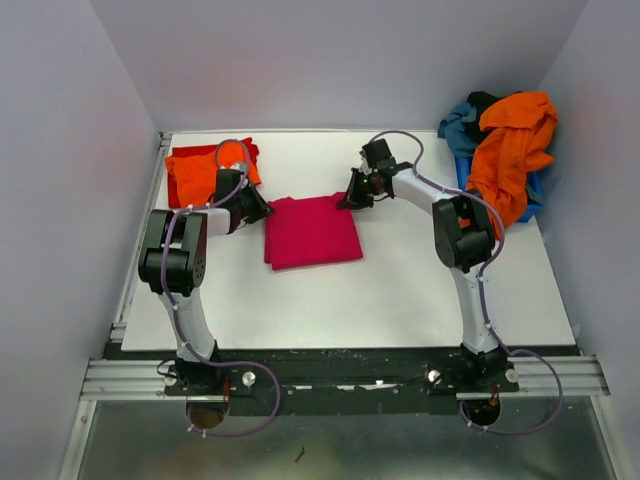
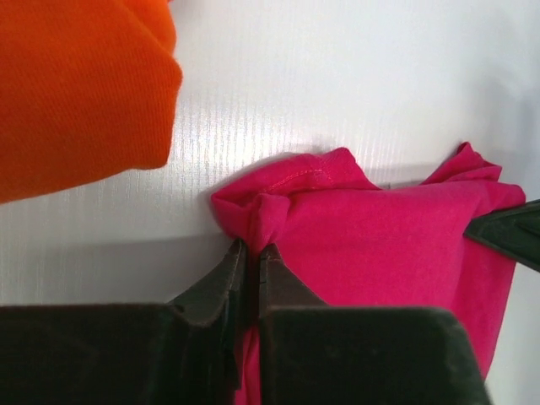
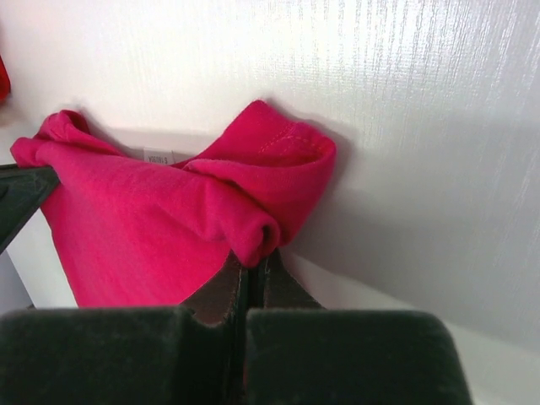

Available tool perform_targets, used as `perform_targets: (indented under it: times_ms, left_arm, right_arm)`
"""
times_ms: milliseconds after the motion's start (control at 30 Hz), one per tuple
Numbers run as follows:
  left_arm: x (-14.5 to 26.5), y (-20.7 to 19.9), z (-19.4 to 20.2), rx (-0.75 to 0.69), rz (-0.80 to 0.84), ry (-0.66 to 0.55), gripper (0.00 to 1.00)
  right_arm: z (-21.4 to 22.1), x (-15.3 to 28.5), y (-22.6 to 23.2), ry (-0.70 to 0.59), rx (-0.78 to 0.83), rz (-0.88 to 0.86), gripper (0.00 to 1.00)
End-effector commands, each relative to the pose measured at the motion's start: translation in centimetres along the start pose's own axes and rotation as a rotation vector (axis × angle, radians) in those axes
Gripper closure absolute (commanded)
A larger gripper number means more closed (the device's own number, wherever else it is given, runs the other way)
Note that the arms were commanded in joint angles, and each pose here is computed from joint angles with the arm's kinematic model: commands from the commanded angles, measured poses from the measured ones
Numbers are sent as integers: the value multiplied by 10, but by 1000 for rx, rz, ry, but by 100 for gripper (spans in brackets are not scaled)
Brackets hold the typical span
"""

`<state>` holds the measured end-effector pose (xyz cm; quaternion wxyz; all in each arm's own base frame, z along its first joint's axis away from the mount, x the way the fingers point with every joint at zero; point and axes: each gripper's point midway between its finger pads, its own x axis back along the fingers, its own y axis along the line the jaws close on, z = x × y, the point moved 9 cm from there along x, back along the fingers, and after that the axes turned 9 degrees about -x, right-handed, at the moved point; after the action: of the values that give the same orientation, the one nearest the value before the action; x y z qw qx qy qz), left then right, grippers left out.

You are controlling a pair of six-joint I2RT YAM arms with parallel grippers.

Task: Fold and stack the t-shirts

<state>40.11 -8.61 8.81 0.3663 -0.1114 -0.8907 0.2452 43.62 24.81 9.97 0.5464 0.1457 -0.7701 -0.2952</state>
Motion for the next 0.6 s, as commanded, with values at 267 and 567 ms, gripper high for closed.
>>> perform_targets:
  times_ms: [267, 567]
  left_arm:
    - [37, -10, -12, -54, -22, -100, 100]
    - [111, -29, -28, -83, -139, -253, 100]
  right_arm:
    - [7, 52, 24, -105, 162, -116, 99]
    - [23, 95, 62, -132, 273, -295, 99]
